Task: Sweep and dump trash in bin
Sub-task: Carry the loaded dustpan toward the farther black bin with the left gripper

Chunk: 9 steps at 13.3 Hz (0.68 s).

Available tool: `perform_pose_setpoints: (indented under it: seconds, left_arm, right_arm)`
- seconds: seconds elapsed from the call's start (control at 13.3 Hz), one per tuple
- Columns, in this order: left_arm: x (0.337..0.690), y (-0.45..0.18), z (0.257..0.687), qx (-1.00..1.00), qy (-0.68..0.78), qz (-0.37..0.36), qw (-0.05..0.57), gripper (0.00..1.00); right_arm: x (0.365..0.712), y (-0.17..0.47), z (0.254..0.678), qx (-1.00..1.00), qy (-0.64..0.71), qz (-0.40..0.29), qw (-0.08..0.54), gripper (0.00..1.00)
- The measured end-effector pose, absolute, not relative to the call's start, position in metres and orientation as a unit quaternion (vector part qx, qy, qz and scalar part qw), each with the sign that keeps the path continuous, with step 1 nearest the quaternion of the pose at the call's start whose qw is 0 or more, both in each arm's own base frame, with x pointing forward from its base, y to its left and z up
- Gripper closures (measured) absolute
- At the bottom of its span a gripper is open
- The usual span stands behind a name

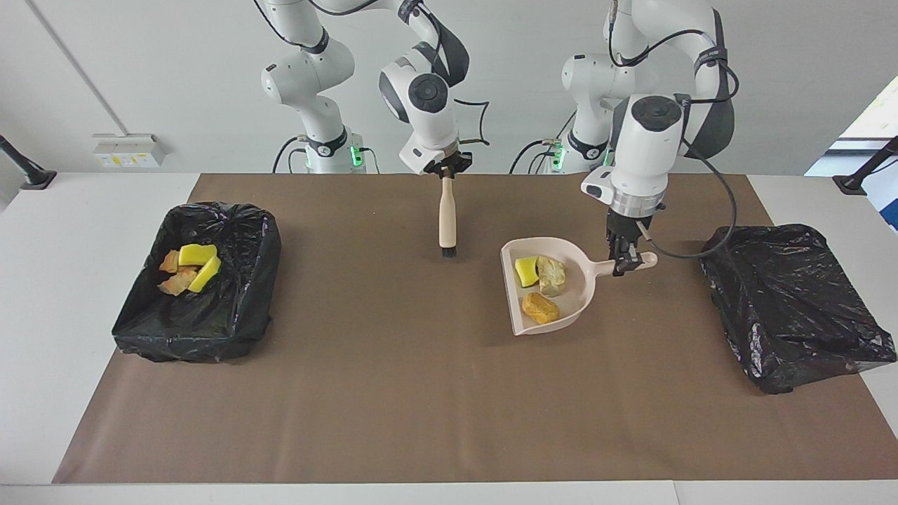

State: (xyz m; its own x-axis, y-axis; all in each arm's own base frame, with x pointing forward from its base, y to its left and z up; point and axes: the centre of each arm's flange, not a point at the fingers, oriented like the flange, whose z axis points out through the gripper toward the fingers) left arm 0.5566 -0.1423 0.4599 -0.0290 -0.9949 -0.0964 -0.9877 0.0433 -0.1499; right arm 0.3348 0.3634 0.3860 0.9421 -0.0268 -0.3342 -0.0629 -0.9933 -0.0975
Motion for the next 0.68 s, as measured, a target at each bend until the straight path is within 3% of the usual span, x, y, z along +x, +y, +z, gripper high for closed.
perform_pose_setpoints:
  seconds: [0.68]
  left_arm:
    - [0.591,-0.024,0.53,-0.71,0.702,-0.017,0.051,0.68]
  right_arm:
    - [0.297,0.408,0.35,-0.985,0.027,0.168,0.041,0.74]
